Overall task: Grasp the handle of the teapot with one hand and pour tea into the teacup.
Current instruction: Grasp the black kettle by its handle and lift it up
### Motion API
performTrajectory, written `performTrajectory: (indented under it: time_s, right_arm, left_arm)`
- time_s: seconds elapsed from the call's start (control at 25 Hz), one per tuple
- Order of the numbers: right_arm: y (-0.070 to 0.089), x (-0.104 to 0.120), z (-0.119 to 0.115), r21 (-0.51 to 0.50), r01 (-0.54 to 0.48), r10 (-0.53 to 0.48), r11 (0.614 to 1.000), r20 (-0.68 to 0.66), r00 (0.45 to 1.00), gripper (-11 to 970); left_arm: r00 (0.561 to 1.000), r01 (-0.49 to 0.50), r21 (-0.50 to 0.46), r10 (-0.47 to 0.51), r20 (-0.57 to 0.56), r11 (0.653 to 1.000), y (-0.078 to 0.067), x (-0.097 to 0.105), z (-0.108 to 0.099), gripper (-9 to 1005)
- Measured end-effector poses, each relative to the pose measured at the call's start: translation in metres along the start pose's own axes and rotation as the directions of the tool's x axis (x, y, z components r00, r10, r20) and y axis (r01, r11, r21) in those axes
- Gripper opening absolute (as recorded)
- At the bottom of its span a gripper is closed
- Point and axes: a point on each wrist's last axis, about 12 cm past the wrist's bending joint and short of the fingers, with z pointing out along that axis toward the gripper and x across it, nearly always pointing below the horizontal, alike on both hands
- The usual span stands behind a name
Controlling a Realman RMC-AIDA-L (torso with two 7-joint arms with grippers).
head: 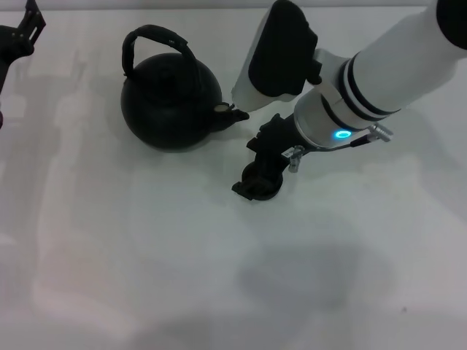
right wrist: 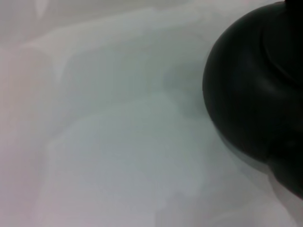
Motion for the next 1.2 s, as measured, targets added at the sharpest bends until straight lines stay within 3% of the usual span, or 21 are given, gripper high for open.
performTrajectory:
  time_s: [0.36, 0.68, 0.84, 1.0, 1.2]
  right_arm:
    - [-0.003, 0.004, -0.002, -0.012, -0.039, 0.039, 0.999, 0.031, 0.999, 848]
    - [-0.033, 0.031, -0.026, -0.063, -0.232, 0.241, 0.971, 0.235, 0.942, 847]
    - [-0.051, 0.060, -0.036, -0.108, -0.381, 0.394, 0.918, 0.350, 0.850, 846]
    - [-0.067, 0.087, -0.042, -0.193, -0.501, 0.526, 0.843, 0.486, 0.697, 845]
    - [-0.080, 0.124, -0.043, -0.280, -0.589, 0.576, 0.758, 0.710, 0.404, 844]
  left_arm:
    - [1.000, -0.001, 0.004, 0.001, 0.002, 1.000, -0.001, -0.001, 0.001, 878]
    - [1.000, -0.006, -0.002, 0.005, -0.008, 1.000, 0.002, 0.002, -0.003, 877]
    - [1.000, -0.005, -0.002, 0.005, -0.008, 1.000, 0.002, 0.003, -0.003, 877]
    - [1.000, -0.006, -0.004, 0.006, -0.011, 1.000, 0.003, 0.004, -0.004, 877]
    - [1.000, -0.003, -0.006, 0.003, -0.024, 1.000, 0.002, 0.006, -0.006, 877]
